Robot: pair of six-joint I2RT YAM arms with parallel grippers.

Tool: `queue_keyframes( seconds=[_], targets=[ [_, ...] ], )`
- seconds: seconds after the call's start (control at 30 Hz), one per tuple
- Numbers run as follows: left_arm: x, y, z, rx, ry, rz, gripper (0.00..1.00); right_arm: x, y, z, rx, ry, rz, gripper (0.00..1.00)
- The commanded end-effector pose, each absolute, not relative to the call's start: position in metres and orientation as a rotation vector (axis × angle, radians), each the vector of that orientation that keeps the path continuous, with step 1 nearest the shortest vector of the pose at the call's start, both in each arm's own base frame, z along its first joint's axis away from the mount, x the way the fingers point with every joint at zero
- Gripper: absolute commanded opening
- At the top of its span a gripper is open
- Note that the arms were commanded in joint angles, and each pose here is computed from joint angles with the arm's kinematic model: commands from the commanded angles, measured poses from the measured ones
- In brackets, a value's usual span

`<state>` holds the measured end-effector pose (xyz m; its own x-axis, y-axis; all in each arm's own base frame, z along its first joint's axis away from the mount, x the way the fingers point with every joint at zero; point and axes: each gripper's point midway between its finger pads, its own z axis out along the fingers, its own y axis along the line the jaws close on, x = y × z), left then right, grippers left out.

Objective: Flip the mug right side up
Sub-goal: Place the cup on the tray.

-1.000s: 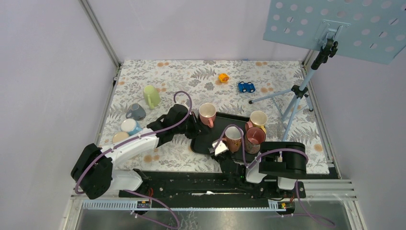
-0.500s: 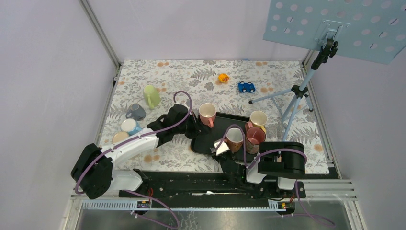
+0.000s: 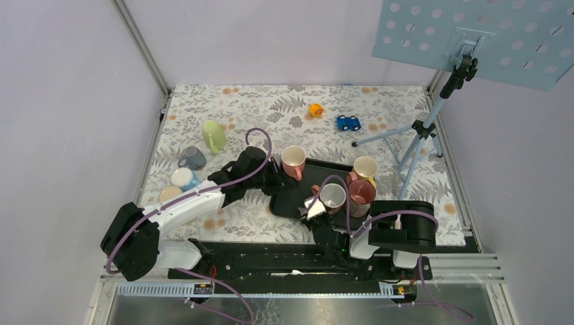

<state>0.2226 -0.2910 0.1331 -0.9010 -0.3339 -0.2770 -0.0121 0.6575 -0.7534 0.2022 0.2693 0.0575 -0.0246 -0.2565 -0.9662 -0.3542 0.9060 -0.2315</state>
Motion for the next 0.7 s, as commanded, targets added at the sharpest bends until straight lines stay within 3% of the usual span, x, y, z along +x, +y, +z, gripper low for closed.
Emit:
queue_keyframes(
  seconds=[0.0, 0.23, 0.53, 0.67],
  targets=[
    [0.236, -0.297, 0.155, -0.255, 2.403, -1.155, 0.04, 0.202, 0.263, 0.070, -0.392, 1.623, 0.106, 0.41],
    [0.236, -0.296, 0.157, -0.251, 2.393, -1.157, 0.11, 0.196, 0.261, 0.067, -0.416, 1.677, 0.137, 0.49],
    [0.234, -0.294, 0.159, -0.252, 2.382, -1.161, 0.12, 0.190, 0.261, 0.061, -0.445, 1.738, 0.166, 0.67],
    [0.233, -0.293, 0.160, -0.256, 2.377, -1.166, 0.12, 0.187, 0.261, 0.061, -0.443, 1.758, 0.186, 0.69]
  ],
)
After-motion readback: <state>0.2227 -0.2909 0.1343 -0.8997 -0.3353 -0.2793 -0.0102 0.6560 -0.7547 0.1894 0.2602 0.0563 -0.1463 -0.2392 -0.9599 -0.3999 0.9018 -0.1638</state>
